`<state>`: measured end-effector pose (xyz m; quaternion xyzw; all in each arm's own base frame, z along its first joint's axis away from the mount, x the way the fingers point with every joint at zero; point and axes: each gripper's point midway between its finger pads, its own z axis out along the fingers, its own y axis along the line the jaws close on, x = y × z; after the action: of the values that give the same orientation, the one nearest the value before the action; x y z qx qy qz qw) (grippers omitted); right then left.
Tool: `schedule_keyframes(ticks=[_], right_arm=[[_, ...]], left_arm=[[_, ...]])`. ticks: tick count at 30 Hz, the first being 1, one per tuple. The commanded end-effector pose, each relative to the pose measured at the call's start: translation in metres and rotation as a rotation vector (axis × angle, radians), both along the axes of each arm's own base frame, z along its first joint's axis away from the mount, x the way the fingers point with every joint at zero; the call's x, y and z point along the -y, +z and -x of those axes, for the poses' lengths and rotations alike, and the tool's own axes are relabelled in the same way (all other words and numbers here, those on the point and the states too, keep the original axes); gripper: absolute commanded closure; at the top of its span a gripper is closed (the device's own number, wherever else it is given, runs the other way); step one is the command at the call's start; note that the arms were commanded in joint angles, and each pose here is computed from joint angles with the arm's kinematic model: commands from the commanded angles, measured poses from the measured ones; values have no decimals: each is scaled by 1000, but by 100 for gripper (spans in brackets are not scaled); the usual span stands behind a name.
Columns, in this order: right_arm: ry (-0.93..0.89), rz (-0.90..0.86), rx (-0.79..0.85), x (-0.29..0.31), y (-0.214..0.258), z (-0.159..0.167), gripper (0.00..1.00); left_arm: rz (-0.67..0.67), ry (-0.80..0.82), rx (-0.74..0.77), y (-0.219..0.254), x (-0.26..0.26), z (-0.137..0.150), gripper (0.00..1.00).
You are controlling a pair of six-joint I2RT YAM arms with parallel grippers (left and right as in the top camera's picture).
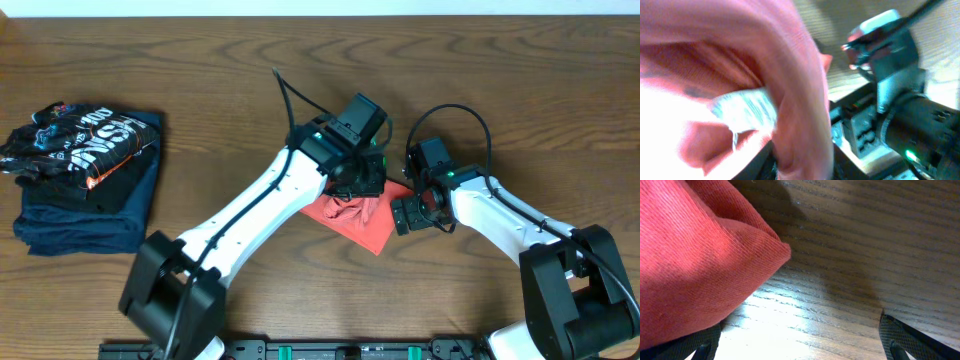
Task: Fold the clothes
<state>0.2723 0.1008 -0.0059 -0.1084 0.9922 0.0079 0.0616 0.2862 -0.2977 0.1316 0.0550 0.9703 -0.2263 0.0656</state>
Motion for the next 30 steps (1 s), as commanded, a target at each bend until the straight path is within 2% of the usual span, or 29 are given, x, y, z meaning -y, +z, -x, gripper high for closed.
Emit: schedule_keyframes(ticks=[1, 3, 4, 7, 11, 17, 20, 22, 23, 24, 26, 27, 30], right_arm=[[-2, -16, -48, -3, -7, 14, 1], [-2, -17, -44, -3, -4, 13, 1], [-3, -18, -40, -3, -2, 12, 1], [-7, 1, -23, 0, 8, 8, 1], [-52, 63, 37, 13, 40, -1, 1], [-111, -11, 209, 15, 117, -28, 1], [-41, -150, 320, -6, 161, -40, 4], [73, -295, 371, -33, 185, -43, 12], [113, -364, 382, -46, 192, -42, 28], [152, -448, 384, -61, 200, -41, 51], [228, -617, 357, -89, 210, -35, 76], [251, -669, 341, -97, 213, -32, 80], [322, -838, 258, -122, 213, -21, 80]], left_arm=[[88, -54, 146, 58, -7, -6, 58], [108, -67, 203, 77, -15, -6, 45], [119, -71, 236, 89, -20, -7, 43], [122, -29, 313, 115, -45, -12, 42], [40, 135, 399, 133, -102, -33, 42], [-15, 271, 367, 121, -149, -57, 43], [-42, 302, 325, 105, -159, -66, 43], [-55, 297, 283, 89, -157, -71, 43], [-57, 291, 264, 82, -155, -73, 43], [-59, 285, 241, 74, -152, -74, 43], [-79, 275, 189, 54, -149, -78, 43], [-88, 272, 165, 44, -148, -79, 43], [-97, 253, 76, 13, -141, -80, 44]])
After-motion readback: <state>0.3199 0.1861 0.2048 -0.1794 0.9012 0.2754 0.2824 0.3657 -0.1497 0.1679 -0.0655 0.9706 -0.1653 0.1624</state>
